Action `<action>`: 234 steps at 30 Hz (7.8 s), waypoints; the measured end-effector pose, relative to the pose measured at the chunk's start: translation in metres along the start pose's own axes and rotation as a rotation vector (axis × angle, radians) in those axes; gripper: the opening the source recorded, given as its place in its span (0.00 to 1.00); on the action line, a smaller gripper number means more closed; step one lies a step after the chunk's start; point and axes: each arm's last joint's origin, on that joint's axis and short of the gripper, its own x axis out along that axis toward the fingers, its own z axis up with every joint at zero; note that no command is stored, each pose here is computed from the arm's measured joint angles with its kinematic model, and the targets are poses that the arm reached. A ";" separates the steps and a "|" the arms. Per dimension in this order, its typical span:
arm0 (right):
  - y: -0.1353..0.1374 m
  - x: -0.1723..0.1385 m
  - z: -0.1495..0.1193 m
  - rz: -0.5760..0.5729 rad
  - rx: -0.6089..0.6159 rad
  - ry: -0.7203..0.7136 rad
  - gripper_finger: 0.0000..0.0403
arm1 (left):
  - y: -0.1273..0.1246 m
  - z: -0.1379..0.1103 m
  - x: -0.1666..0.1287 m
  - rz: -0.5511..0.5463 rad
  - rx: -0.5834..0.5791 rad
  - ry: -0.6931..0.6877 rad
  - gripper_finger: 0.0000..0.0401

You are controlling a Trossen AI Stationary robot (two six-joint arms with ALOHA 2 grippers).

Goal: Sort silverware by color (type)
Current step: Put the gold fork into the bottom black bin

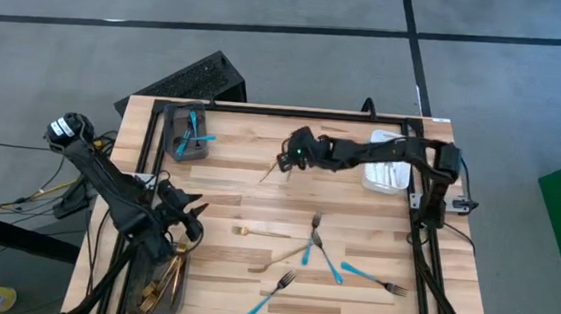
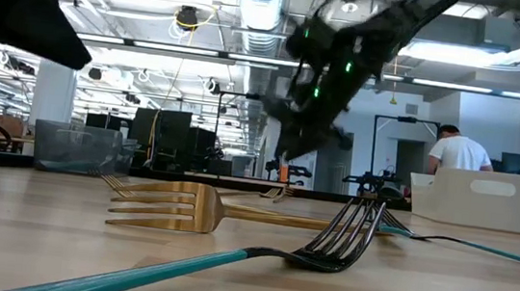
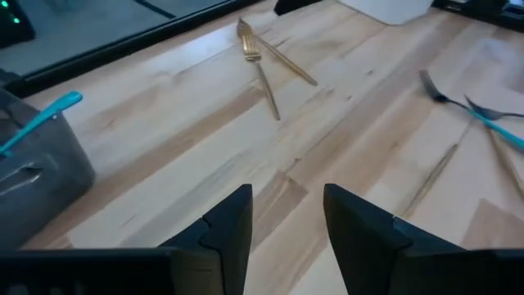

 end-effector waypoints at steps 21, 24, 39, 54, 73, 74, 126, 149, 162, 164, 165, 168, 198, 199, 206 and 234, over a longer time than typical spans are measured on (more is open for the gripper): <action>-0.008 0.062 -0.014 -0.092 -0.006 0.234 0.31 | -0.001 -0.001 0.009 0.011 -0.043 -0.005 0.34; -0.004 0.068 -0.015 -0.110 -0.027 0.270 0.31 | -0.001 -0.001 0.009 0.008 -0.047 -0.003 0.34; 0.028 0.034 0.003 -0.016 -0.195 0.159 0.31 | -0.002 0.001 0.013 0.022 -0.052 -0.014 0.34; 0.049 0.056 -0.007 0.144 -0.171 0.060 0.26 | -0.004 0.006 0.020 0.037 -0.038 -0.037 0.34; 0.052 0.042 -0.032 0.152 -0.289 0.290 0.25 | -0.006 0.007 0.020 0.028 -0.027 -0.035 0.34; 0.061 0.035 -0.038 0.173 -0.323 0.294 0.25 | -0.007 0.007 0.020 0.020 -0.014 -0.032 0.34; 0.137 -0.077 -0.165 0.541 -0.797 0.143 0.07 | -0.036 0.027 0.036 -0.137 0.104 -0.068 0.34; 0.067 -0.110 -0.095 0.811 -0.296 -0.544 0.06 | -0.054 0.028 0.042 -0.192 0.240 -0.125 0.34; 0.083 -0.103 -0.138 0.884 -0.442 -0.679 0.06 | -0.092 0.044 0.084 -0.386 0.231 -0.302 0.37; 0.085 -0.106 -0.141 0.889 -0.456 -0.687 0.06 | -0.093 0.048 0.084 -0.397 0.213 -0.324 0.40; 0.086 -0.107 -0.143 0.882 -0.464 -0.688 0.06 | -0.093 0.049 0.083 -0.400 0.218 -0.333 0.42; 0.087 -0.111 -0.145 0.874 -0.484 -0.709 0.06 | -0.094 0.052 0.082 -0.420 0.227 -0.354 0.47; 0.083 -0.098 -0.147 0.871 -0.369 -0.531 0.39 | -0.058 0.076 -0.007 -0.564 0.254 0.330 0.03; 0.083 -0.097 -0.149 0.865 -0.380 -0.518 0.39 | -0.054 0.073 -0.015 -0.593 0.236 0.422 0.03; 0.087 -0.095 -0.160 0.844 -0.377 -0.386 0.37 | -0.040 0.056 -0.069 -0.762 0.116 0.764 0.04; 0.121 -0.066 -0.176 0.621 -0.559 -0.205 0.35 | -0.030 -0.007 -0.049 -0.461 0.308 0.564 0.33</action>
